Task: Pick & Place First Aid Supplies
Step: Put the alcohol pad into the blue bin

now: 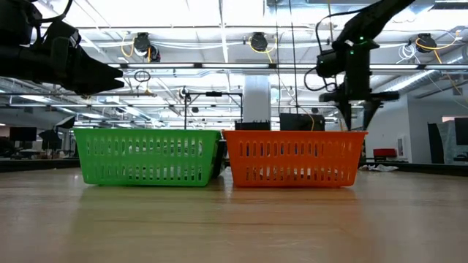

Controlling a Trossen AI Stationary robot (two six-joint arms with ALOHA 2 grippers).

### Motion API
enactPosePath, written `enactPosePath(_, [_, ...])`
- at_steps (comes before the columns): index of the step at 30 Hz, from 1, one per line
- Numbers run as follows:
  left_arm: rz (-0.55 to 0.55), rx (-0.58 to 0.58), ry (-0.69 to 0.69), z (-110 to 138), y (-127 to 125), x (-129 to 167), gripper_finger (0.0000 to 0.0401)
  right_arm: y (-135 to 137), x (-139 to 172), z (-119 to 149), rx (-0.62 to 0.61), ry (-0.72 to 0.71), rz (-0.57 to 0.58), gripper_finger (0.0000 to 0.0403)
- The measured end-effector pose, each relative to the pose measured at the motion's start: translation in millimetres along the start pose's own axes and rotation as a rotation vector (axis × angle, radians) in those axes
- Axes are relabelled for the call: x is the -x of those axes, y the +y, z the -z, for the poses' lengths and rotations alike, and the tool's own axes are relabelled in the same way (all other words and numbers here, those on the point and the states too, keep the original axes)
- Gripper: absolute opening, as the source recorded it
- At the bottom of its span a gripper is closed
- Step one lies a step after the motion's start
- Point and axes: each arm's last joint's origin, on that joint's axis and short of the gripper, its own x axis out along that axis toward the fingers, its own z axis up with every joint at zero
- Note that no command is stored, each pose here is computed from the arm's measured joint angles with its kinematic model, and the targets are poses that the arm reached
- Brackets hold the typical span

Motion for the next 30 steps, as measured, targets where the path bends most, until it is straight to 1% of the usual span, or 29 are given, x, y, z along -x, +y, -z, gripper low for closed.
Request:
enactPosePath(5, [0.0, 0.0, 0.0, 0.1, 0.0, 0.0, 0.0365, -18.4, -5.5, 8.9, -0.083, 0.004, 0.026, 0.0171])
enactPosePath(8, [0.0, 0.0, 0.0, 0.0, 0.0, 0.0, 0.0365, -22.1, -10.7, 9.1, -0.102, -0.041, 0.06, 0.0171])
enactPosePath(11, [0.0, 0.0, 0.0, 0.0, 0.0, 0.0, 0.0365, -21.0, -21.1, 8.8, -0.1, -0.075, 0.082, 0.0171])
enactPosePath(14, [0.0, 0.0, 0.0, 0.1, 0.0, 0.0, 0.0365, -15.8, -34.8, 9.7, -0.096, -0.096, 0.065, 0.0171])
enactPosePath(17, [0.0, 0.0, 0.0, 0.0, 0.0, 0.0, 0.0365, -10.0, -49.9, 12.9, -0.12, -0.112, 0.047, 0.0171])
enactPosePath(19, [0.001, 0.0, 0.0, 0.1, -0.1, 0.0, 0.0365, -8.1, -58.8, 14.7, -0.134, -0.133, 0.054, 0.0171])
enactPosePath(25, [0.0, 0.0, 0.0, 0.0, 0.0, 0.0, 0.0365, -10.8, -79.9, 19.8, -0.156, -0.177, 0.112, 0.0171])
enactPosePath(30, [0.0, 0.0, 0.0, 0.0, 0.0, 0.0, 0.0365, -14.3, -95.3, 25.6, -0.153, -0.141, 0.148, 0.0171])
